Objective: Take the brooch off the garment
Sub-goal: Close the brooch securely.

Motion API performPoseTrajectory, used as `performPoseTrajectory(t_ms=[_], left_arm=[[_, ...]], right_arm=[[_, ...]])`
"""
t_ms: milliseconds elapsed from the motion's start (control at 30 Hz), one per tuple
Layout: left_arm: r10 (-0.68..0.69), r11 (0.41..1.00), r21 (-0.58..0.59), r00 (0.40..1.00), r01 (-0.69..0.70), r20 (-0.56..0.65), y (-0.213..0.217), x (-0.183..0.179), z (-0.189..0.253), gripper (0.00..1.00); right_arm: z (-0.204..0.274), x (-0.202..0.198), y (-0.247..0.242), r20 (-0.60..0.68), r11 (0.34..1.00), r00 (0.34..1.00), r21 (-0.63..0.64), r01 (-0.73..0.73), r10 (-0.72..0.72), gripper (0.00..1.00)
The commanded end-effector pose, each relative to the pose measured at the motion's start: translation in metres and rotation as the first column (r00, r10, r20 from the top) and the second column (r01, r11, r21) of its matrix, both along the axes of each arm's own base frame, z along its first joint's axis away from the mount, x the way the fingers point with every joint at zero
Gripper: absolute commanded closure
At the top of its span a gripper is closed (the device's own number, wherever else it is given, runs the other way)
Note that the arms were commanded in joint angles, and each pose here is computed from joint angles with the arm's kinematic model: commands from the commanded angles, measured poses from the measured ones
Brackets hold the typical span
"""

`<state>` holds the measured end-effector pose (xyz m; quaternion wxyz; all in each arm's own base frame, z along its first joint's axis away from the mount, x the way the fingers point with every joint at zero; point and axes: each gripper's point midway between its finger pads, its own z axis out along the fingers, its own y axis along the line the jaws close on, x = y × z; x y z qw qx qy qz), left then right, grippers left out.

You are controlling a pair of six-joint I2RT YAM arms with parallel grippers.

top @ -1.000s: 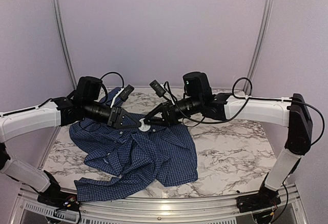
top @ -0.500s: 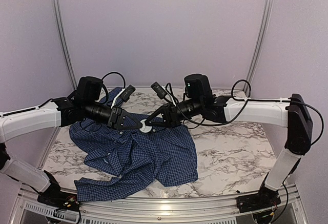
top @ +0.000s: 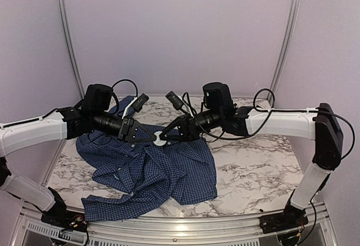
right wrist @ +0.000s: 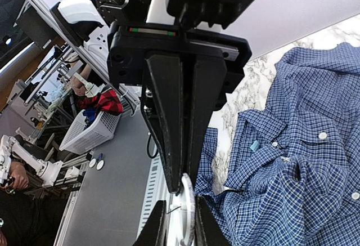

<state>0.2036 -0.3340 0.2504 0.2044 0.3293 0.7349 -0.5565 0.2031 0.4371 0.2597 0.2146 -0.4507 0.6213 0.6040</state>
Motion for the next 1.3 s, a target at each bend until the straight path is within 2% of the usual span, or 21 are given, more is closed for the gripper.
performPoseTrajectory(t_ms=[0, 567, 700, 1000, 1267], left_arm=[[0.007, 0.999, -0.034, 0.999, -0.006, 0.035, -0.004, 0.005, 0.012, 1.00], [0.006, 0.999, -0.036, 1.000, -0.005, 0.029, -0.005, 0.004, 0.013, 1.00], [0.010, 1.000, -0.028, 1.000, -0.009, 0.029, -0.004, 0.004, 0.011, 1.00], [0.014, 1.000, -0.012, 0.999, -0.013, 0.030, -0.003, 0.003, 0.007, 1.00], [0.011, 1.000, -0.018, 0.999, -0.010, 0.031, -0.004, 0.002, 0.009, 1.00]], right_arm=[[0.006, -0.003, -0.002, 0.006, 0.999, 1.000, 0.023, -0.024, 0.023, 0.83], [0.001, 0.000, 0.002, -0.004, 1.000, 1.000, 0.015, -0.015, 0.016, 0.91], [0.001, -0.002, 0.001, -0.002, 1.000, 1.000, 0.013, -0.020, 0.020, 0.90], [0.016, -0.008, -0.005, -0.025, 0.997, 0.999, 0.063, -0.039, 0.041, 0.77], [0.020, -0.006, -0.003, -0.058, 0.996, 0.998, 0.087, -0.025, 0.030, 0.77]])
